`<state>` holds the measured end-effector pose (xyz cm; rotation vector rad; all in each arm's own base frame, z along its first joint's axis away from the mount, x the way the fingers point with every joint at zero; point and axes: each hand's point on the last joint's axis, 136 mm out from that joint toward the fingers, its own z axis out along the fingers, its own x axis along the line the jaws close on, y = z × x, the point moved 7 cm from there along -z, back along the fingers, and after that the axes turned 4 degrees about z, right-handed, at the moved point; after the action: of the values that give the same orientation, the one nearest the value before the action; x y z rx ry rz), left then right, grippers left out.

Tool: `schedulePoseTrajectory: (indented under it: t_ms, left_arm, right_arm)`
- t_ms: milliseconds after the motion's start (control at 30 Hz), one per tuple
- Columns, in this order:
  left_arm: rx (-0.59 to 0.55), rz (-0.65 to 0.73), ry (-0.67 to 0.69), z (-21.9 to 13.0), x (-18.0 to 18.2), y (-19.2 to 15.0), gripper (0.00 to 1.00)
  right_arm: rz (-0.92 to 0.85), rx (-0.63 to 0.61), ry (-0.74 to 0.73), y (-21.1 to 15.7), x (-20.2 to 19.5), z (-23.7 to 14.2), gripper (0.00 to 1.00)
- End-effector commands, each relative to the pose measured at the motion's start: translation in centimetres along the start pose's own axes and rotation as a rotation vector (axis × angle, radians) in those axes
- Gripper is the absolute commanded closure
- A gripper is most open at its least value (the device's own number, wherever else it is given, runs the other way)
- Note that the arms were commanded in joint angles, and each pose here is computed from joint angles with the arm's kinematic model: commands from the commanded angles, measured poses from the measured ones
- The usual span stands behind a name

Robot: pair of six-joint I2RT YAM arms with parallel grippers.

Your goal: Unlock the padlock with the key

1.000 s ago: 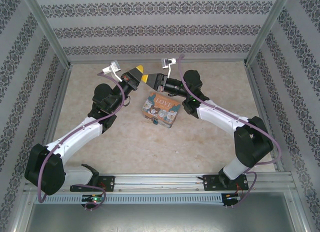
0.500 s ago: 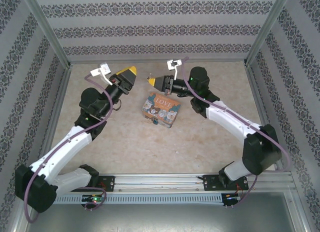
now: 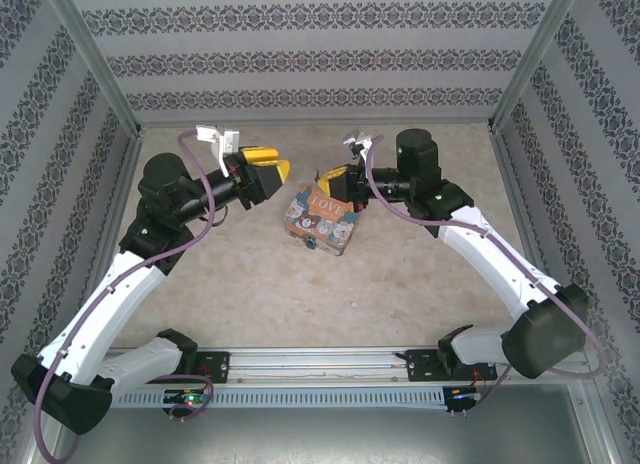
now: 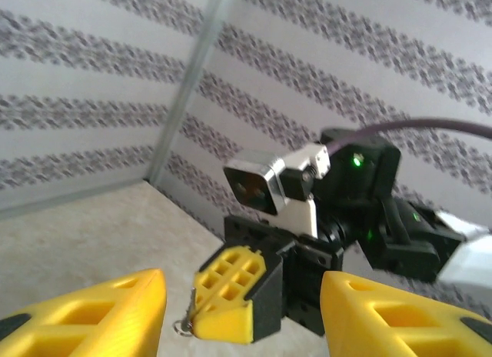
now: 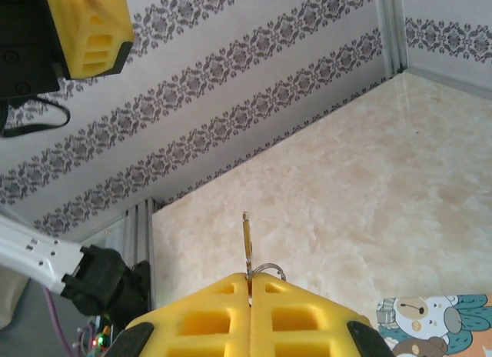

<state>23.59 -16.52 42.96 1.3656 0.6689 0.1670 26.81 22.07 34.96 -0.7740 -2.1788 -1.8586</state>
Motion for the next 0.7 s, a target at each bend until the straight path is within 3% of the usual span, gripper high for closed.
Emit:
schedulePoseTrajectory:
  t_ms: [0,267,667]
  left_arm:
    - [0.124,-0.026,-0.127,0.6,-0.2,-1.5,0.45]
    - [0.230,-0.190,-0.246,3.6,1.6,-3.9,0.48]
    - [0.260,-0.235,-0.275,4.9,2.5,-5.8,0.51]
  right_arm:
    - [-0.074,0.038,0.032,-0.1,1.5,-0.9,1.00]
    - [-0.057,0.094,0.053,-1.0,2.5,-0.9,1.00]
    - [-0.047,0.123,0.070,-1.4,3.3,-0.4,1.00]
